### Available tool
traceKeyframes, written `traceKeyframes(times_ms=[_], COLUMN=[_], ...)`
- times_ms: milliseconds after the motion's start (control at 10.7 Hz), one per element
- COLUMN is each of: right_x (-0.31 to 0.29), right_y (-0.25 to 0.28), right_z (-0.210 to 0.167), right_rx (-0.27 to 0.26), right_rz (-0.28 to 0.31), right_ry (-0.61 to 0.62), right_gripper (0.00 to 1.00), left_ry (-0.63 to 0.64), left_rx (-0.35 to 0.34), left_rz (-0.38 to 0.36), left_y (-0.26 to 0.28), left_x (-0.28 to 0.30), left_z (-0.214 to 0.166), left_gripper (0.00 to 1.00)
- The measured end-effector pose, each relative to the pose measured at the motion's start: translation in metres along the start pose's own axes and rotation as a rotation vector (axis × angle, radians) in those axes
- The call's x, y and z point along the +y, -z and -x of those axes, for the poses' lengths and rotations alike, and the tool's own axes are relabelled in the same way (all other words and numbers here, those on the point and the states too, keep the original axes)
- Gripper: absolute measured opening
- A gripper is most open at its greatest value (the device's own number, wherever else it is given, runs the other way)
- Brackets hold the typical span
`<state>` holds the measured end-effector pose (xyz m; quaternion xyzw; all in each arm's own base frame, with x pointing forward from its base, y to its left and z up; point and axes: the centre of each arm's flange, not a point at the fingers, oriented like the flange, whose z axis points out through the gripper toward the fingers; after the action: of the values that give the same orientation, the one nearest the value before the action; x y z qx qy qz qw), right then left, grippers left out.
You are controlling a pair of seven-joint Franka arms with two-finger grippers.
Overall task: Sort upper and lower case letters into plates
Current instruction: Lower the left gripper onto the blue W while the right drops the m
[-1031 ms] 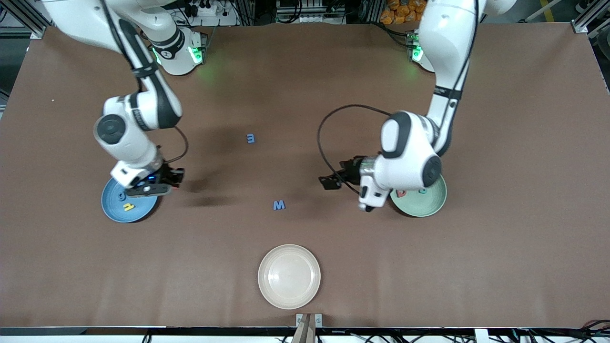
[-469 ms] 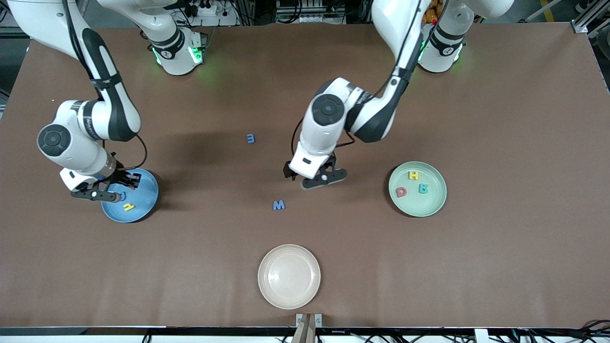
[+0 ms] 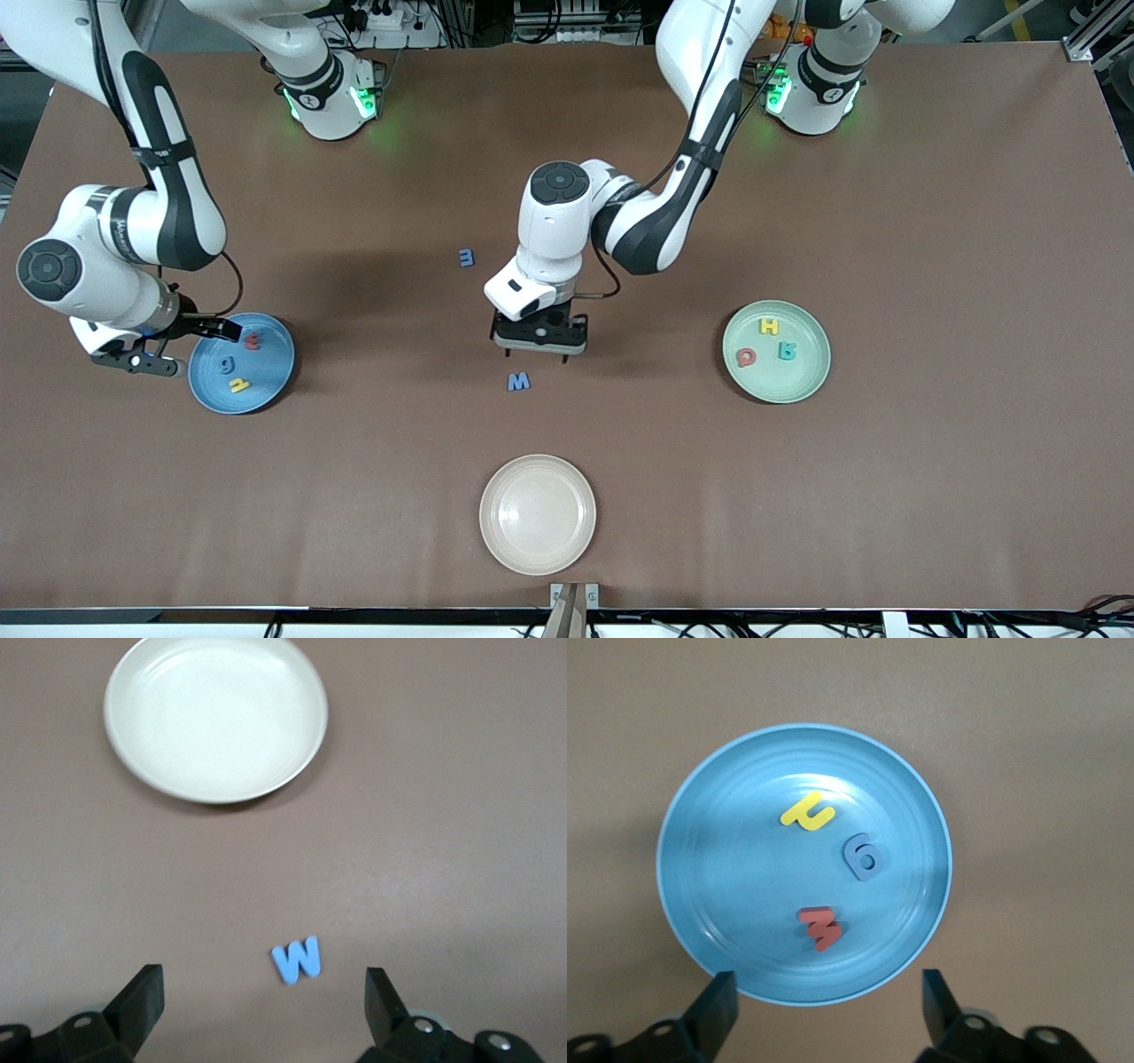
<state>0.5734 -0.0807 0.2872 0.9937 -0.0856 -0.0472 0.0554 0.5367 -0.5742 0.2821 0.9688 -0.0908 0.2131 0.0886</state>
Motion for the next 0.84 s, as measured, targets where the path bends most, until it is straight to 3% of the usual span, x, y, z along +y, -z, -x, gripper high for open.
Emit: traceKeyframes(times_ms=[281,469,844], right_x=[-0.017,-0.035,-0.076], right_y=[0.003,0.006,0.012], right_z=[0.0,0.001,0.007], right_rx=[0.003,0.007,0.012], right_rz=[-0.002,-0.004,-0.021], right_ry=[-0.035,-0.108,-0.286], right_gripper=[1.0,1.0,1.0], left_ry=[-0.249,-0.37,-0.466], left_rx=[0.107,0.14,0.168], left_rz=[0.034,0.03,0.044], left_y=[-0.067,-0.099,-0.111], left_x=[-0.009,-0.009,0.002], left_z=[0.03,0.047,0.062], left_gripper=[1.0,1.0,1.0])
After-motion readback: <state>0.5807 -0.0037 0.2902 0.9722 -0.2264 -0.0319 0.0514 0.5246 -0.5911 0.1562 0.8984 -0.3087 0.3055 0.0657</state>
